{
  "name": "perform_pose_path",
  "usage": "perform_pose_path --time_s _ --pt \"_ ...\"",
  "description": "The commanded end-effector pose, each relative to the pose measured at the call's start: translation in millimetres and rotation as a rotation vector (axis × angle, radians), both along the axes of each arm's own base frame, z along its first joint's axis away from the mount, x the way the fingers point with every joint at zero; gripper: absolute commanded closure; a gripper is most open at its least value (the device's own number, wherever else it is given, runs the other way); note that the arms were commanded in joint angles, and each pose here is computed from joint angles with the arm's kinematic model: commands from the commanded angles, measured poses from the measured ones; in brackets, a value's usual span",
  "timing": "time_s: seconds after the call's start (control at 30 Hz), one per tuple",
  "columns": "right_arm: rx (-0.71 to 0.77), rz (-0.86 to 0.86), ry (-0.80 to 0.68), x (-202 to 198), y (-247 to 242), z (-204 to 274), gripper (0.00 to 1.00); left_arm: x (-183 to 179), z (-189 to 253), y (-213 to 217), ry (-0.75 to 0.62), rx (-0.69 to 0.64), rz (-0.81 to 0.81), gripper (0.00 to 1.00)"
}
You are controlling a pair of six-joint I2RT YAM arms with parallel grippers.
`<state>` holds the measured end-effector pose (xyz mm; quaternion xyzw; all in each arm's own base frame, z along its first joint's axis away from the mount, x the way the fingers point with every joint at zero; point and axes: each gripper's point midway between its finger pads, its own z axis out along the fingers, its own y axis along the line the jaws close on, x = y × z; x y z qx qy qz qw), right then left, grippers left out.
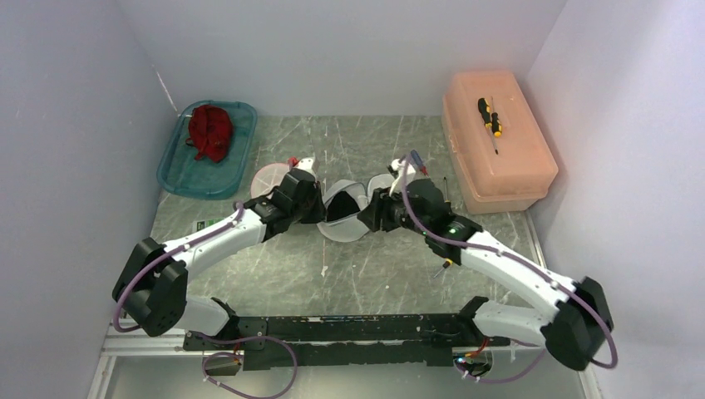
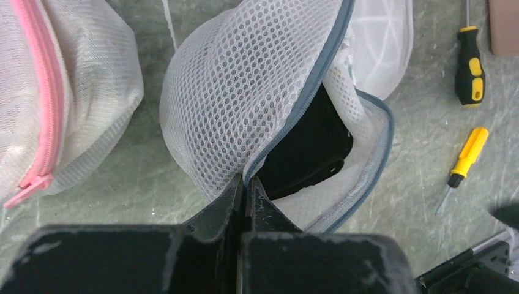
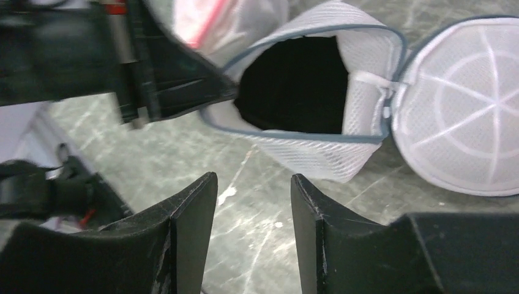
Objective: Unzip the laundry bag and remove the bra
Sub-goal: Pick up the bra from the laundry bag.
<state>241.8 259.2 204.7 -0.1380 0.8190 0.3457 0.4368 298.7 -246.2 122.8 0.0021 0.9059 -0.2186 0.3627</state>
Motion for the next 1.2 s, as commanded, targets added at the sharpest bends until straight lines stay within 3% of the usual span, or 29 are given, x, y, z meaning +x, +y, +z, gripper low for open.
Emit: perform_pose_path --time_s 0.0,0.13,0.27,0.43,0.73,0.87,0.97,1.07,1.17 --pt "-0.006 -0.069 -0.14 44.8 13.7 15.4 0.48 -10.0 14.9 -10.2 0.038 -0.046 -0.049 0.97" --pt "-0.091 -0.058 -0.131 69.3 28.9 -8.2 0.46 -13.4 14.1 -10.3 0.046 -0.052 -0.057 0.97" --pt "-0.155 -0.037 -0.074 72.2 34.6 -40.5 0.57 -16.6 13.4 -11.7 0.054 -0.057 -0.074 0.97" --pt "-0.206 0.017 -0.028 28.9 22.4 -77.7 0.63 -20.3 10.3 -14.9 0.064 -0.07 -0.097 0.97" --pt "-0.228 0.029 0.041 -33.1 0.2 -114.5 0.61 -17.1 2.0 -16.8 0.059 -0.046 -0.12 0.97" --pt "-0.215 -0.014 0.011 -32.3 -2.8 -103.4 0.6 -16.7 -11.5 -13.3 0.085 -0.007 -0.113 0.97" --pt "-0.113 -0.107 -0.099 -18.6 -9.1 -60.6 0.52 -20.0 -17.2 -6.9 0.092 0.016 -0.1 0.97" --pt "-0.087 -0.175 -0.19 4.4 -8.0 -17.9 0.44 -23.1 -16.0 -4.3 0.082 0.013 -0.103 0.97" --pt "-0.119 -0.182 -0.194 33.3 6.1 -4.4 0.42 -25.5 -14.2 -3.2 0.083 0.009 -0.107 0.97"
